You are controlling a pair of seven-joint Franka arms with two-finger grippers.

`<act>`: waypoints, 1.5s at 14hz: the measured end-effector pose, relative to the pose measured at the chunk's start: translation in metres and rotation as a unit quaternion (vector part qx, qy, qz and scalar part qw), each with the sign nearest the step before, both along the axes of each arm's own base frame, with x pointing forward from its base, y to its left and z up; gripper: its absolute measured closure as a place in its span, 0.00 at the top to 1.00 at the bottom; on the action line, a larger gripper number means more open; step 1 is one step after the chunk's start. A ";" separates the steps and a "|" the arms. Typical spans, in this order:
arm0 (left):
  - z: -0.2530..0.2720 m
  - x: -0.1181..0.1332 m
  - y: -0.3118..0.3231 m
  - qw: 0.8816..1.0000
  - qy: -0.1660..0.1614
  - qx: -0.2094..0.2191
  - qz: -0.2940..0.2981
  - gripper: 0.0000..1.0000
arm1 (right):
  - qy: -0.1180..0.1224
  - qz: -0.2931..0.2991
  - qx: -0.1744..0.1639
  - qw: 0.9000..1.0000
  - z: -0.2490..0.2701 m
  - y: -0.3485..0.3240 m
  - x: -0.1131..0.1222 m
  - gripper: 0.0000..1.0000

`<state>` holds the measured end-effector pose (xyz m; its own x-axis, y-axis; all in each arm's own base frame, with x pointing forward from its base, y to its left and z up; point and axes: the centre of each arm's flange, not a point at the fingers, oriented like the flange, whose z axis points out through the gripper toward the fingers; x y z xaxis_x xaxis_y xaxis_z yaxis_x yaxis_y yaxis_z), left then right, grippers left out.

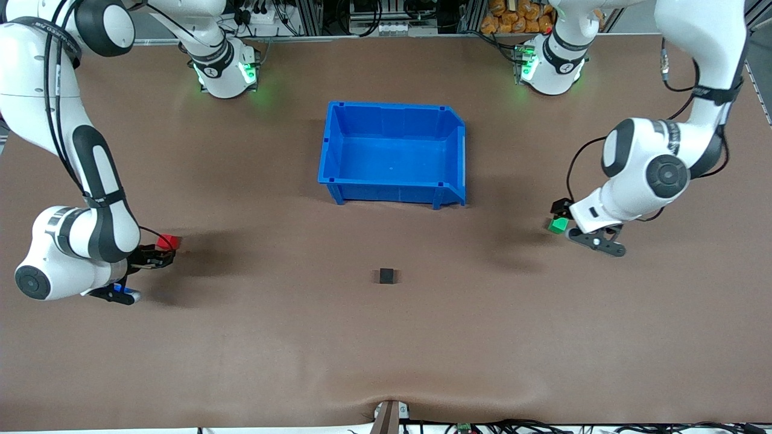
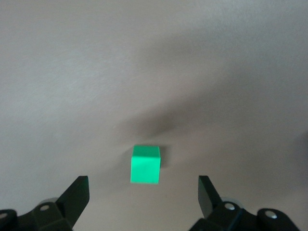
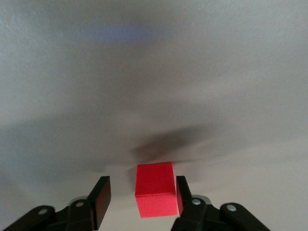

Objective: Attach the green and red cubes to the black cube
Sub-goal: 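Lower the right gripper onto red cube while the left gripper lowers onto green, then close the right gripper on the red cube while the left gripper grasps the green cube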

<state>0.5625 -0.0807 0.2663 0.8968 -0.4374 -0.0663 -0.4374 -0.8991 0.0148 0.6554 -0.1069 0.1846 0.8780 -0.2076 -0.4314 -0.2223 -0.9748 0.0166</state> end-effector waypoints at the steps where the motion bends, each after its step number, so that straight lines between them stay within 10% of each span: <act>1: -0.014 -0.002 -0.001 1.000 -0.005 0.007 -0.016 1.00 | 0.002 0.006 0.003 1.000 -0.002 0.000 -0.001 0.60; 12: -0.066 -0.016 0.001 0.999 0.002 0.015 -0.049 1.00 | 0.009 0.010 0.008 1.000 -0.002 0.001 -0.002 0.38; 16: -0.077 -0.017 0.000 0.999 0.002 0.011 -0.049 0.93 | 0.033 -0.090 0.023 0.995 0.024 0.021 0.009 0.38; 21: -0.081 -0.018 0.000 0.999 0.005 0.011 -0.047 0.83 | 0.068 -0.271 0.031 0.960 0.049 0.132 0.030 0.38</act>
<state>0.5448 -0.0804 0.1855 0.8514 -0.5176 -0.0848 -0.5195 -0.8545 0.0001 0.6849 0.0253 0.2341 0.5828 -0.5890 -0.5599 -0.6976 -0.7160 0.0270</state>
